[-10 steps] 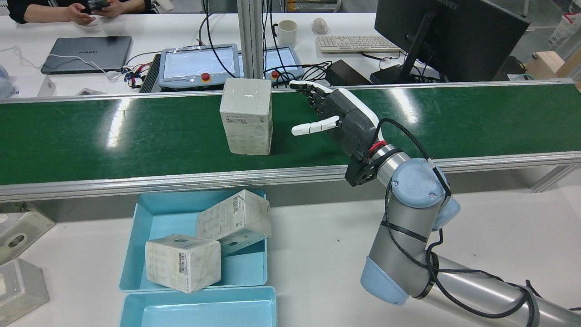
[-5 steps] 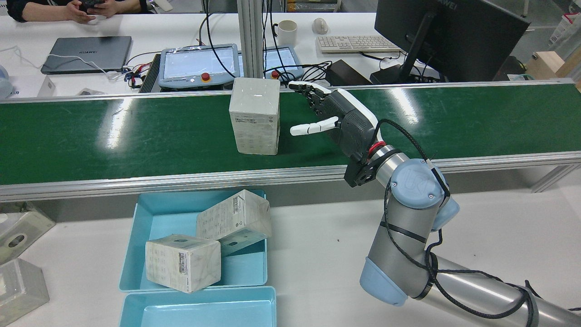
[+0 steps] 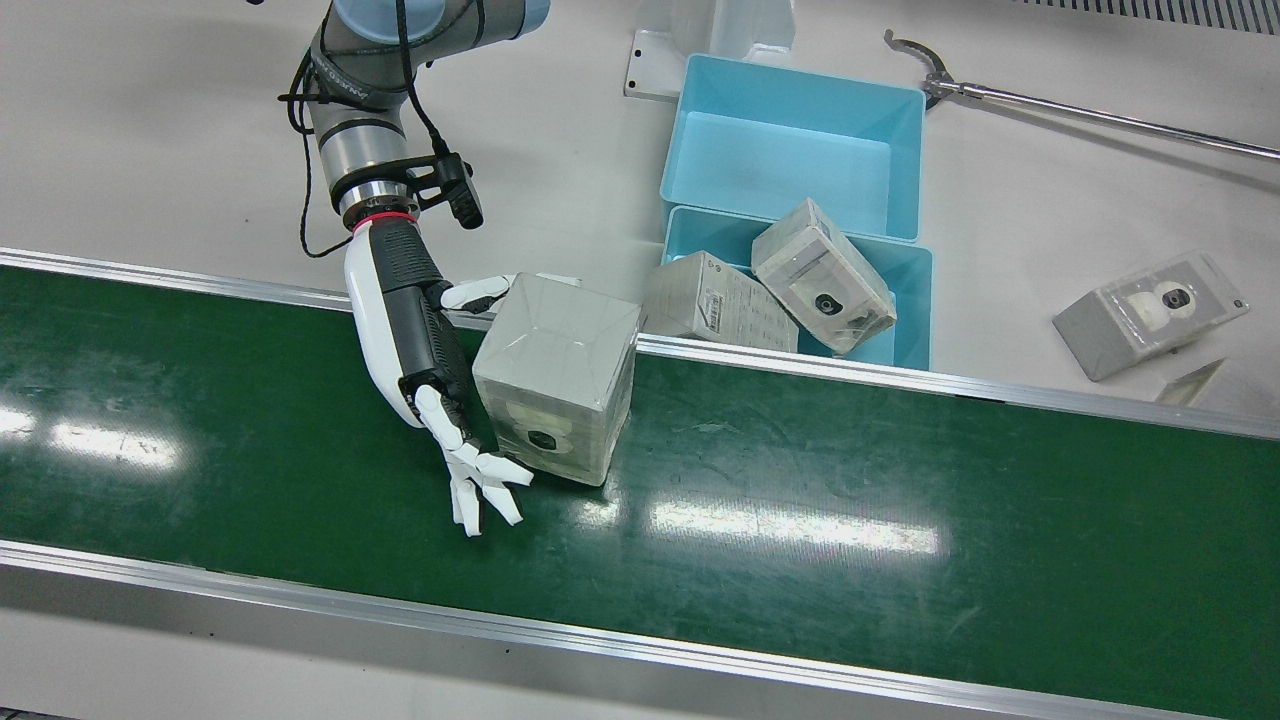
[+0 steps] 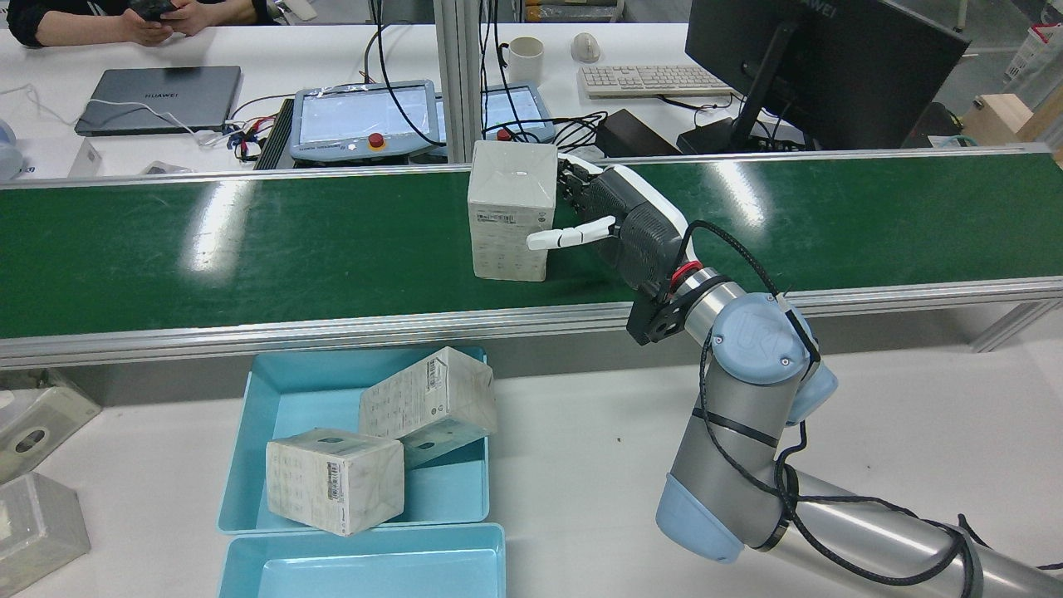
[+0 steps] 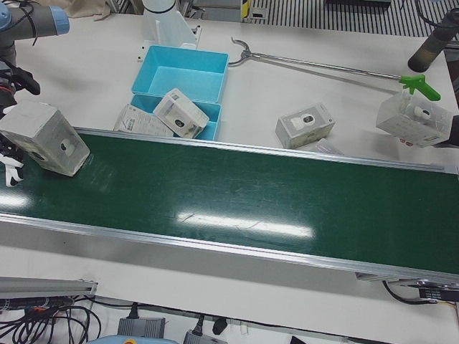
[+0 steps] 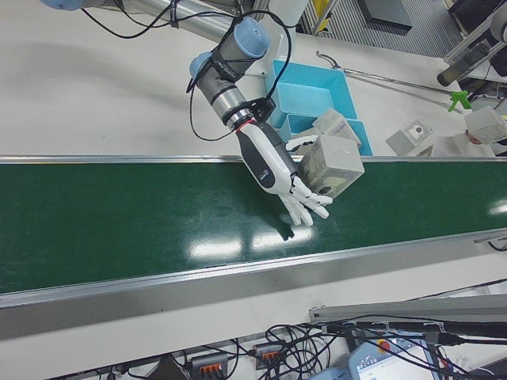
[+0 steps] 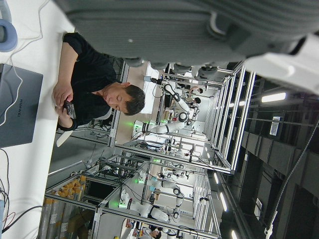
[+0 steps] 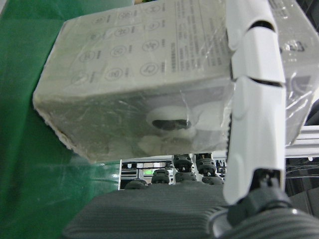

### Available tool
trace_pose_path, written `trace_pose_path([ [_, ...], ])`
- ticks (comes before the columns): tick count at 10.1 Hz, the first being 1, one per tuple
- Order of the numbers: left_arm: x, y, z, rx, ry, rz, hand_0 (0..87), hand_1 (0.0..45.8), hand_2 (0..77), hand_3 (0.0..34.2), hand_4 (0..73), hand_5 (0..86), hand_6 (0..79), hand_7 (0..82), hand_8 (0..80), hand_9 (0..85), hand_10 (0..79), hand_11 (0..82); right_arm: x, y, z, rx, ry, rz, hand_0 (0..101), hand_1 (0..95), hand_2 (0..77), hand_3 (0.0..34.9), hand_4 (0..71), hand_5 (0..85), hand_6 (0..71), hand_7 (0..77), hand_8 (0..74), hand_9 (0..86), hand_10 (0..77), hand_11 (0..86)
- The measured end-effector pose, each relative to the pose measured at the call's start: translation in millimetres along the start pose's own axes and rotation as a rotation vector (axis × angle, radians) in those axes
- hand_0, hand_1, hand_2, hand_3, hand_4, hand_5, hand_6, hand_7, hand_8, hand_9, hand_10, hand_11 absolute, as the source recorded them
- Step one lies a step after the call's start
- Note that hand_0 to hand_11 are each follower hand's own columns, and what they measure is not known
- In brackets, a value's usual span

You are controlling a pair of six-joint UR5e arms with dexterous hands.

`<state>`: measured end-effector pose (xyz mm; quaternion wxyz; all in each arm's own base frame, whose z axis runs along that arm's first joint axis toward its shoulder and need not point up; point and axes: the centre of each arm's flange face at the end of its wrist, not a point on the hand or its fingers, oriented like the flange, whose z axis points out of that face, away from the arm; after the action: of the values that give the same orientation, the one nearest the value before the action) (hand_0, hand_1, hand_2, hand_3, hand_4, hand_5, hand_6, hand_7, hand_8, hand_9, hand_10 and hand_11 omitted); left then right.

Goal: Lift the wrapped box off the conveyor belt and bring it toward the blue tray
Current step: 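Close the right hand around the wrapped white box on the belt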

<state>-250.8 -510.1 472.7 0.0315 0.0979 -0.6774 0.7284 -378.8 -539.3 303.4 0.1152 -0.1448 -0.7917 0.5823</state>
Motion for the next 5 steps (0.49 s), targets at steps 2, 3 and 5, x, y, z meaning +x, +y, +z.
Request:
trace_pose_path([
  [2,0.0,0.0,0.0,0.0,0.0,0.0,0.0,0.0,0.5,0.0,0.0,1.1,0.5,0.5,0.5,0.5,0.5,0.5,1.7,0.2,1.2,0.001,0.002,-0.002,48,16.4,14.2,0.0,9.8,21.8,3.8,3.8,1.1,2.7,0.0,0.5],
  [3,0.0,0.0,0.0,0.0,0.0,0.0,0.0,0.0,0.5,0.0,0.0,1.1,0.5,0.5,0.5,0.5,0.5,0.5,1.9,-0.3,1.5,0.003,0.003,-0.004,48,16.4,14.2,0.0,9.8,21.8,3.8,3.8,1.1,2.7,0.0,0.5],
  [5,0.0,0.0,0.0,0.0,0.0,0.0,0.0,0.0,0.5,0.0,0.0,1.1,0.5,0.5,0.5,0.0,0.5,0.5,1.5,-0.4,1.5,0.009,0.003,-0.008,50,21.3,21.3,0.0,12.0,27.3,6.0,9.3,2.7,4.9,0.0,0.5],
])
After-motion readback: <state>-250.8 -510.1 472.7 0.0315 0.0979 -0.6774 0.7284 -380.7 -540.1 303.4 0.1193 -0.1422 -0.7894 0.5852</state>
